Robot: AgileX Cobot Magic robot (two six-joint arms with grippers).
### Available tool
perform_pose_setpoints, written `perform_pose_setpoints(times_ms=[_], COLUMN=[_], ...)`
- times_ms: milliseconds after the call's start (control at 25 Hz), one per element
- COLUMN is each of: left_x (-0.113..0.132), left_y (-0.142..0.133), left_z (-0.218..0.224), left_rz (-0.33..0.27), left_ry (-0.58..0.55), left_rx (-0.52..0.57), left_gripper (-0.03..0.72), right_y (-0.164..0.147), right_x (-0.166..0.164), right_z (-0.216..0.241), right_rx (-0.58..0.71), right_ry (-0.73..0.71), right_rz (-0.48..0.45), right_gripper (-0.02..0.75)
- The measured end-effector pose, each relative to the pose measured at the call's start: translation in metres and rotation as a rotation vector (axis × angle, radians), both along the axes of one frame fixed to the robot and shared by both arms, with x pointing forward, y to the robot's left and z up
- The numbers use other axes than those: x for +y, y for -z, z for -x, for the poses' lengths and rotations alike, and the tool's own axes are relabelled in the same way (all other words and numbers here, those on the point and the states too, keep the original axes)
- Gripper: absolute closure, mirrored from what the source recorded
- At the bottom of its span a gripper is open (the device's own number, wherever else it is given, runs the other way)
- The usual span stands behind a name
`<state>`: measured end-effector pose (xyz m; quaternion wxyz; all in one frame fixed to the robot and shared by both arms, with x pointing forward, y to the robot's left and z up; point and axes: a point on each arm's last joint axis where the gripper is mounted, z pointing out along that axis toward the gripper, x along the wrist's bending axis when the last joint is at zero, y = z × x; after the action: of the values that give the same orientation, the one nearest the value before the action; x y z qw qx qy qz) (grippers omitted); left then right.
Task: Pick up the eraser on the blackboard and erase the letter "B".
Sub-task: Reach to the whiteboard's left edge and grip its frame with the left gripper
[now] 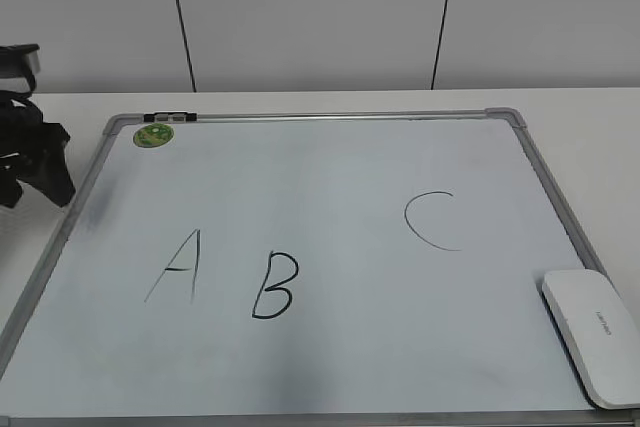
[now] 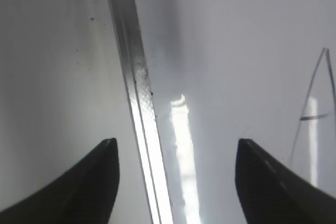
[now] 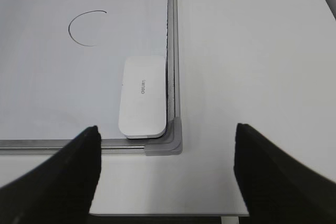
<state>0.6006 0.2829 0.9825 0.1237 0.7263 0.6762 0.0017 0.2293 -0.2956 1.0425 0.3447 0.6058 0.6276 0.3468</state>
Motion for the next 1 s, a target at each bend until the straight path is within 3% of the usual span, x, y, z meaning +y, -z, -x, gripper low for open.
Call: perform_pose_setpoints(times_ms=[240, 480, 1000], left_x=[0.003, 0.015, 0.024], left_y=[0.022, 0.040, 0.069], left_z=[-0.023, -0.031, -0.034], left_rz=[-0.023, -0.034, -0.030], left_ry=[0.001, -0.029, -0.044], left_rx=[-0.033, -0.022, 0.040], left_gripper=[0.214, 0.304, 0.318], right_y=[0.000, 0.000, 0.000], right_x=[0.000, 0.000, 0.000], right_z=[0.000, 0.000, 0.000], right_rx=[0.000, 0.000, 0.000], right_ry=[0.000, 0.001, 0.001], right_rz=[0.000, 0.002, 0.002], right_gripper=[0.151, 0.151, 0.151])
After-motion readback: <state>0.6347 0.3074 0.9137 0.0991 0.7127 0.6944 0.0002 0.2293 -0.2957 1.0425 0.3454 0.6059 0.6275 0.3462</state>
